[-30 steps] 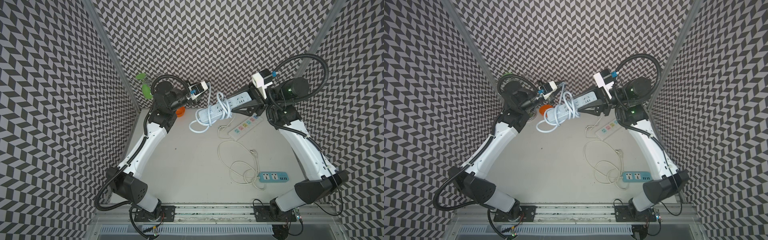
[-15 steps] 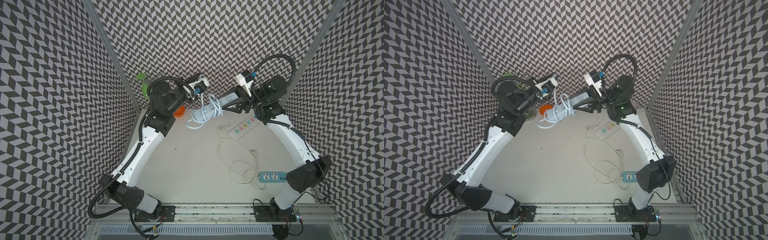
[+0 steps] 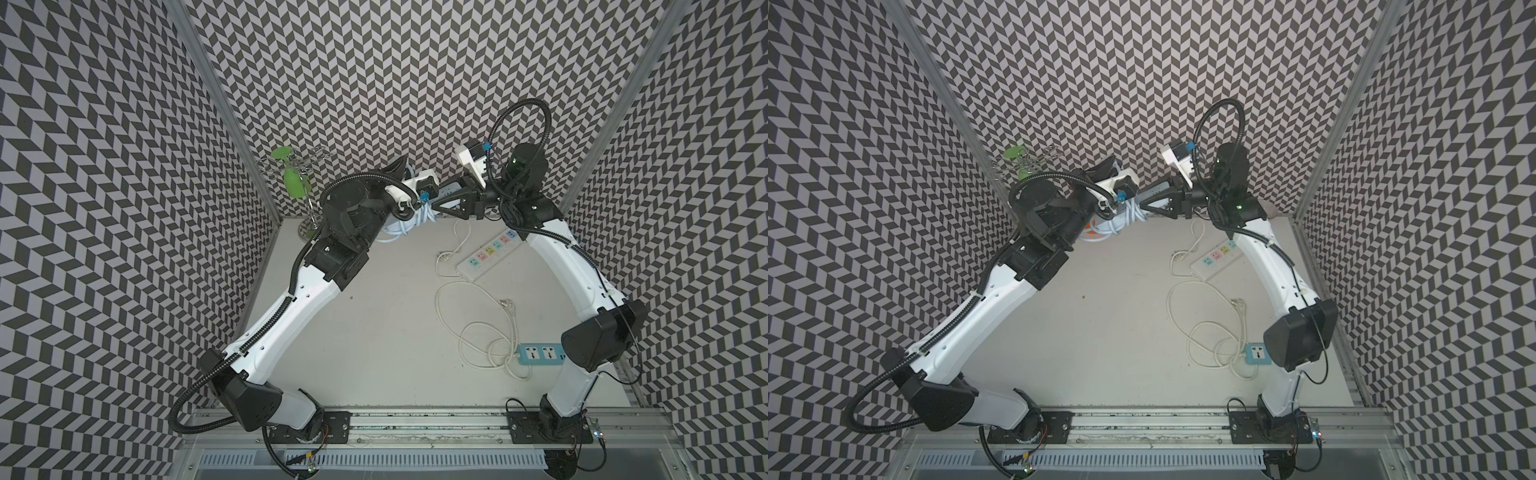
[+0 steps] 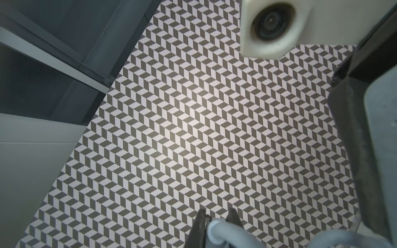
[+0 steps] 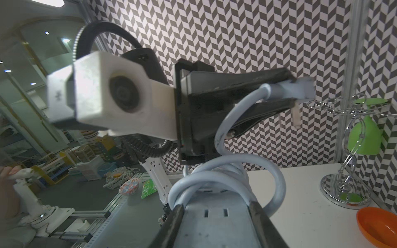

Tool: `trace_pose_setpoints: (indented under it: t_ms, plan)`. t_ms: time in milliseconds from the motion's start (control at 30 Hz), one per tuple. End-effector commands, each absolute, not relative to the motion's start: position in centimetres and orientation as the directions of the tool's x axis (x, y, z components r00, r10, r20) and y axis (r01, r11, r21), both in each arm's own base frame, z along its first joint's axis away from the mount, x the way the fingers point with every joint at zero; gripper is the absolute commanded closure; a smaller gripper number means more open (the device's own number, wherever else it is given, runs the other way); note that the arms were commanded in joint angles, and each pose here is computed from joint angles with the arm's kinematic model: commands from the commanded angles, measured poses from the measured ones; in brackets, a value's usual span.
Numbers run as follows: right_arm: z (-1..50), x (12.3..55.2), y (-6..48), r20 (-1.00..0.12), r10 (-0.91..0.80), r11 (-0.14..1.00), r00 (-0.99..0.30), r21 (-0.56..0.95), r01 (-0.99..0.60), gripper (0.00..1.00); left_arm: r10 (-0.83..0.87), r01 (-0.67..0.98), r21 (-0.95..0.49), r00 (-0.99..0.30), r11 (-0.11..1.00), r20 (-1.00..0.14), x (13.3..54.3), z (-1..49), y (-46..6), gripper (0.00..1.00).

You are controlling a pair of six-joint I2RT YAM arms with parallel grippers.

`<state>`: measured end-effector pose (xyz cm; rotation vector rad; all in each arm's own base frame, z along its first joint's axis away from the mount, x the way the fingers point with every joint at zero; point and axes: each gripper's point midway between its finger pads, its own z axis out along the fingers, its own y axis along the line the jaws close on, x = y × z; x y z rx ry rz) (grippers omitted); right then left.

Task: Wrap the cord around the power strip
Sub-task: Wrap the power cord around the power strip, then place the power strip at the center of the board.

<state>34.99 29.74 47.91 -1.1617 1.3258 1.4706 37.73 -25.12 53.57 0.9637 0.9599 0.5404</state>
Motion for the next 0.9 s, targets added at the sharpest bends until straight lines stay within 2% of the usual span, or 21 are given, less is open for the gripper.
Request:
trace_pose_setpoints:
  t_ms: [0,167,267,467,600,733,867]
  plan:
    - [48.3,42.5,28.4,-0.96,0.114,0.222,-0.255,0.275,-0.935,1.0,0.756,-0.002,0.882,0.517,0.47,-0.402,35.1,53.6,-27.1,0.93]
    - [48.0,44.2,28.1,-0.949,0.157,0.284,-0.273,0.308,-0.908,1.0,0.853,-0.048,0.934,0.426,0.354,-0.301,35.4,48.5,-28.7,0.91]
    - [47.5,44.7,27.9,-0.942,0.174,0.297,-0.286,0.327,-0.897,1.0,0.873,-0.049,0.946,0.403,0.32,-0.275,35.1,45.5,-29.1,0.91]
    - [45.3,44.1,27.5,-0.941,0.16,0.302,-0.297,0.333,-0.893,1.0,0.894,-0.073,0.941,0.344,0.331,-0.288,34.3,41.3,-27.9,0.88]
    - [42.3,43.2,27.7,-0.955,0.084,0.316,-0.286,0.298,-0.901,1.0,0.887,0.001,0.938,0.324,0.346,-0.327,33.6,36.2,-28.0,0.86]
    - [38.3,41.9,29.2,-0.965,-0.015,0.348,-0.263,0.242,-0.906,1.0,0.908,0.055,0.941,0.249,0.334,-0.337,33.6,30.6,-27.5,0.87]
    - [35.2,41.1,31.3,-0.965,-0.106,0.362,-0.241,0.188,-0.913,1.0,0.9,0.085,0.924,0.212,0.372,-0.382,33.6,27.9,-27.0,0.88]
